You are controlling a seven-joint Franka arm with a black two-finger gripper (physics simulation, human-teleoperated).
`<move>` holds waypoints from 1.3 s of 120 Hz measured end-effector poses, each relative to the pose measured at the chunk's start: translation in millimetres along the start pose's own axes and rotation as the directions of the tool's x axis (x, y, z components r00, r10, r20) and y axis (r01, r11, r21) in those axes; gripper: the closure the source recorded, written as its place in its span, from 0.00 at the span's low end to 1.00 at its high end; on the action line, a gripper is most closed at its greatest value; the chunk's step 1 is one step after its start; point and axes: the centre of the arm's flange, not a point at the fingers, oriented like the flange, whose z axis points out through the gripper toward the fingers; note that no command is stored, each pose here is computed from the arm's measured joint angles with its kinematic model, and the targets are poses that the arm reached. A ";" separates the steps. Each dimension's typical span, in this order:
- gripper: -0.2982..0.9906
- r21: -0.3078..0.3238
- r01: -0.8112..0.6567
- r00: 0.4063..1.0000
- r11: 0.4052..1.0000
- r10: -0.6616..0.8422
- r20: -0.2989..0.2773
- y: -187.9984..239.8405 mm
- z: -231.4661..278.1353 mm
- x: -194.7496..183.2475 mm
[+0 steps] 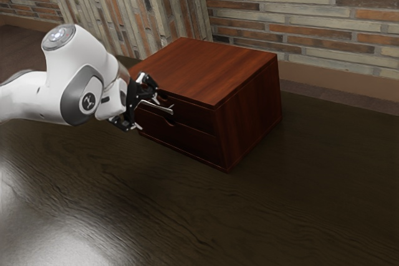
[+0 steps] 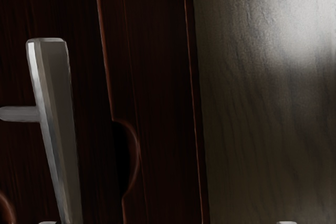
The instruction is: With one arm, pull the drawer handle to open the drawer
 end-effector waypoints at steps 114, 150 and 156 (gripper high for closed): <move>0.30 -0.015 0.006 0.998 1.000 -0.007 -0.067 24.0 7.8 23.4; 0.62 0.026 0.131 0.979 0.991 -0.126 -0.160 102.9 -49.0 21.8; 0.74 0.041 0.162 0.967 0.986 -0.150 -0.207 115.0 -58.1 32.1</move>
